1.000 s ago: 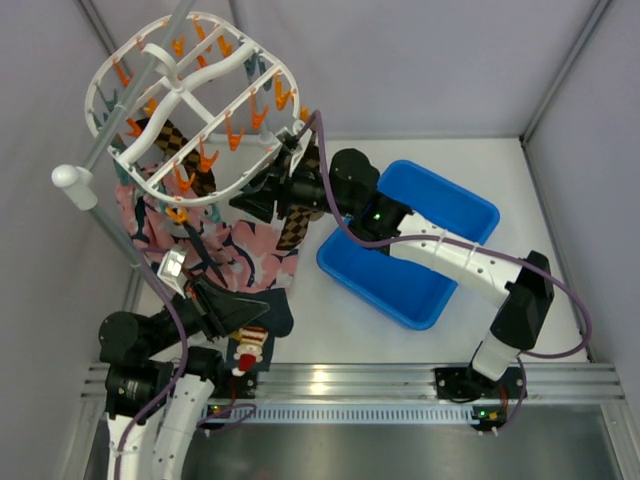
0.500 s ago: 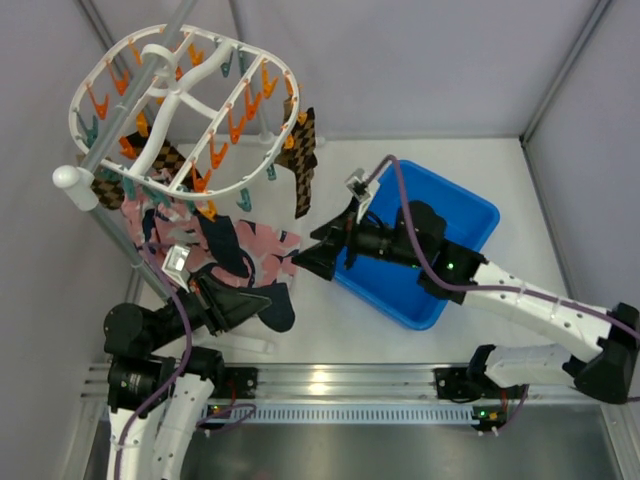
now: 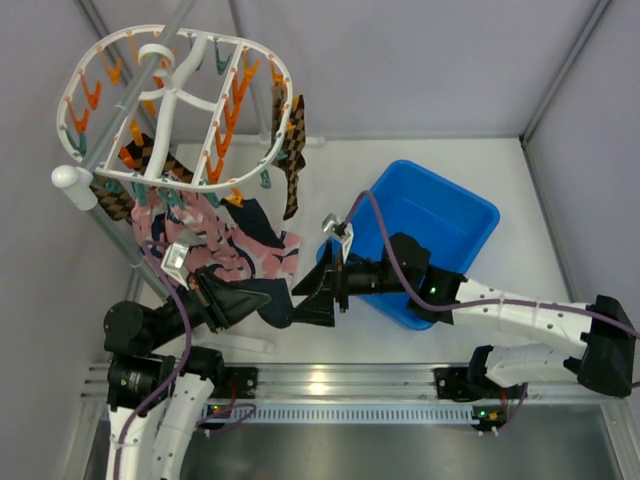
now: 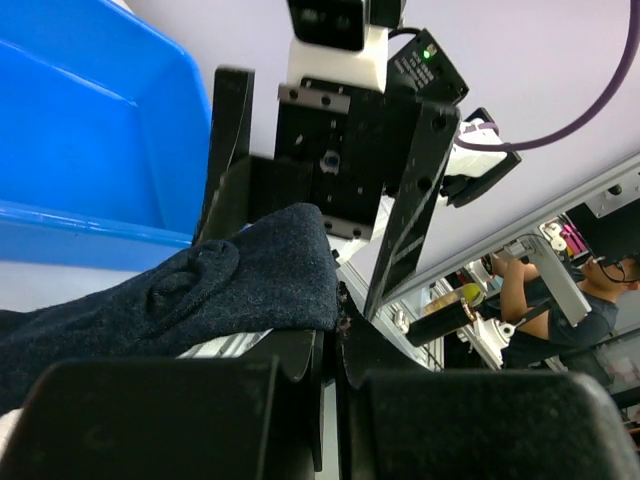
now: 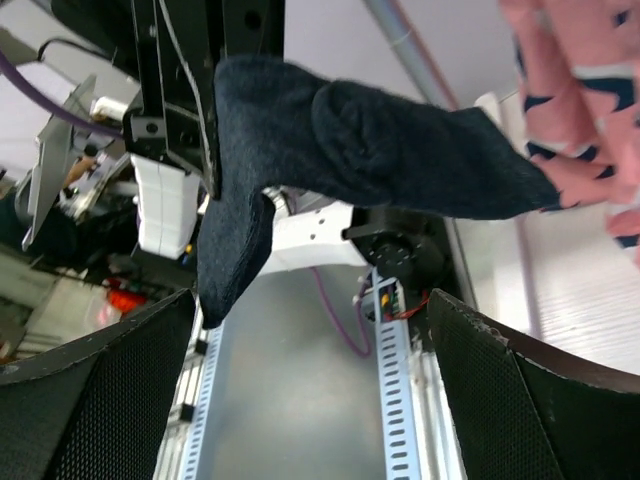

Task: Remove the socks clipped to the hanger

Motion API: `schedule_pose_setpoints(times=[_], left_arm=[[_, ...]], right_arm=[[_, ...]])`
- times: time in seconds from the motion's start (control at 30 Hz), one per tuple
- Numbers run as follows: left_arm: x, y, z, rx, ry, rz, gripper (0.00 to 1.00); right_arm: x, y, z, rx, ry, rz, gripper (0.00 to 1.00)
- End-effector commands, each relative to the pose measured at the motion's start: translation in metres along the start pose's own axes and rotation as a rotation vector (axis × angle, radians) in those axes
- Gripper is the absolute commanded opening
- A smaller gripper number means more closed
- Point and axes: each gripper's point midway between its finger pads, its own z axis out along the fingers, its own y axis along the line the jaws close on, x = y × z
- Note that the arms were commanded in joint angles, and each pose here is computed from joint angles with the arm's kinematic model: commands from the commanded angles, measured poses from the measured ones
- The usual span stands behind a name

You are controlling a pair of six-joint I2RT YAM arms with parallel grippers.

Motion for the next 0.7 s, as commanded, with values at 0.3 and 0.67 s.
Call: schedule_pose_setpoints(times=[0.3, 0.67], left_arm=[[-0.003, -0.006, 0.0, 0.023, -0.009, 0.032, 0.0], [-0.003, -0.012, -0.002, 0.036, -0.009, 0.05, 0.63]], right_arm=[[-0.022, 0.064, 0.019, -0.213, -0.086, -0.028, 0.75], [-0.015, 0.027, 0.024, 0.007, -0.054, -0.046, 0.0]])
